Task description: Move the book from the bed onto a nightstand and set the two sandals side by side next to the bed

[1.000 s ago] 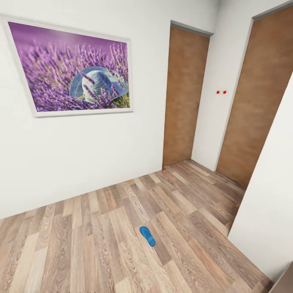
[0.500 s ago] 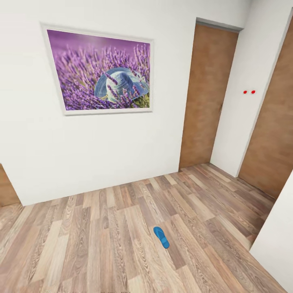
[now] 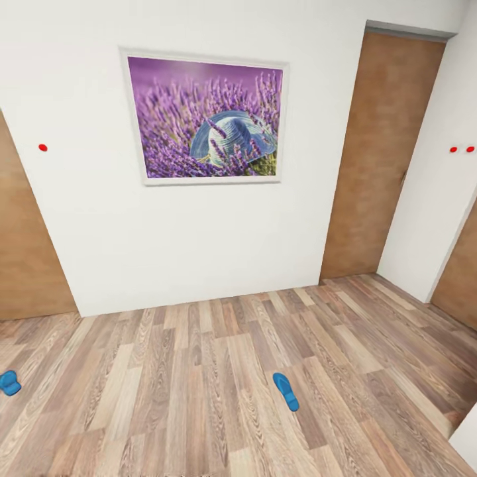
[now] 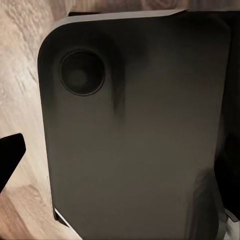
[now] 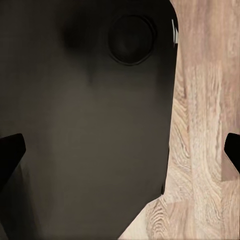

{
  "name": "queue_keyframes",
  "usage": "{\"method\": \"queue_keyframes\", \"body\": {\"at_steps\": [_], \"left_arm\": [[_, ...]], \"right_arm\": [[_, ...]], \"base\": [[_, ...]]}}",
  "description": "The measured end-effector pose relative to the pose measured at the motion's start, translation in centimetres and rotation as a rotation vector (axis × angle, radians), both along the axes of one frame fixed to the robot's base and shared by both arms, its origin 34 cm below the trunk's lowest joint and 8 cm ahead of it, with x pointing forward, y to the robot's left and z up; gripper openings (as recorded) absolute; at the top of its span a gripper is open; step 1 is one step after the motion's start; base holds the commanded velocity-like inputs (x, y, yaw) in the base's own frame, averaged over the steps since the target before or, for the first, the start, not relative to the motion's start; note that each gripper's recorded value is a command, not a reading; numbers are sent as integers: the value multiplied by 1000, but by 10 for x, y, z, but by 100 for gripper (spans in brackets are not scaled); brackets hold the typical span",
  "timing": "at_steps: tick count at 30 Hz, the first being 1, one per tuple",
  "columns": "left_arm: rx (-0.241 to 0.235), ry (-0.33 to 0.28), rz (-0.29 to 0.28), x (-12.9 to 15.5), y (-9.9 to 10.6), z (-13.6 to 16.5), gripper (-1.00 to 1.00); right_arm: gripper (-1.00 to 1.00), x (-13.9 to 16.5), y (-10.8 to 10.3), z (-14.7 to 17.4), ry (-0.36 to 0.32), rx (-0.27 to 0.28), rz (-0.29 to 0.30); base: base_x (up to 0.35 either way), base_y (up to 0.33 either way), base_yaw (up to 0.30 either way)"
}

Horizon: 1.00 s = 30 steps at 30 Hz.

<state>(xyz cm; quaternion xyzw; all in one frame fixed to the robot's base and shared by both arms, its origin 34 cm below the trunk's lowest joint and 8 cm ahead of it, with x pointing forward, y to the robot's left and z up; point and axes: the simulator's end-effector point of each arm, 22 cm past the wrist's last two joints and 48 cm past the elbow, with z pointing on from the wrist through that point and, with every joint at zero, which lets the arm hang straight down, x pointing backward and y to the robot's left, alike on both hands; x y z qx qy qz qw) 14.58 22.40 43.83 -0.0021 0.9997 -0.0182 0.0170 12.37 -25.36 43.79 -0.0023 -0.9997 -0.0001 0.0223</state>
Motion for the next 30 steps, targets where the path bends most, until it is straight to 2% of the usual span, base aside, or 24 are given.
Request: {"method": "queue_keyframes", "body": {"at_steps": [30], "left_arm": [[2, -1, 0, 0, 2, 0, 100]], "right_arm": [[100, 0, 0, 0, -1, -1, -3]], "base": [[0, 0, 288]]}}
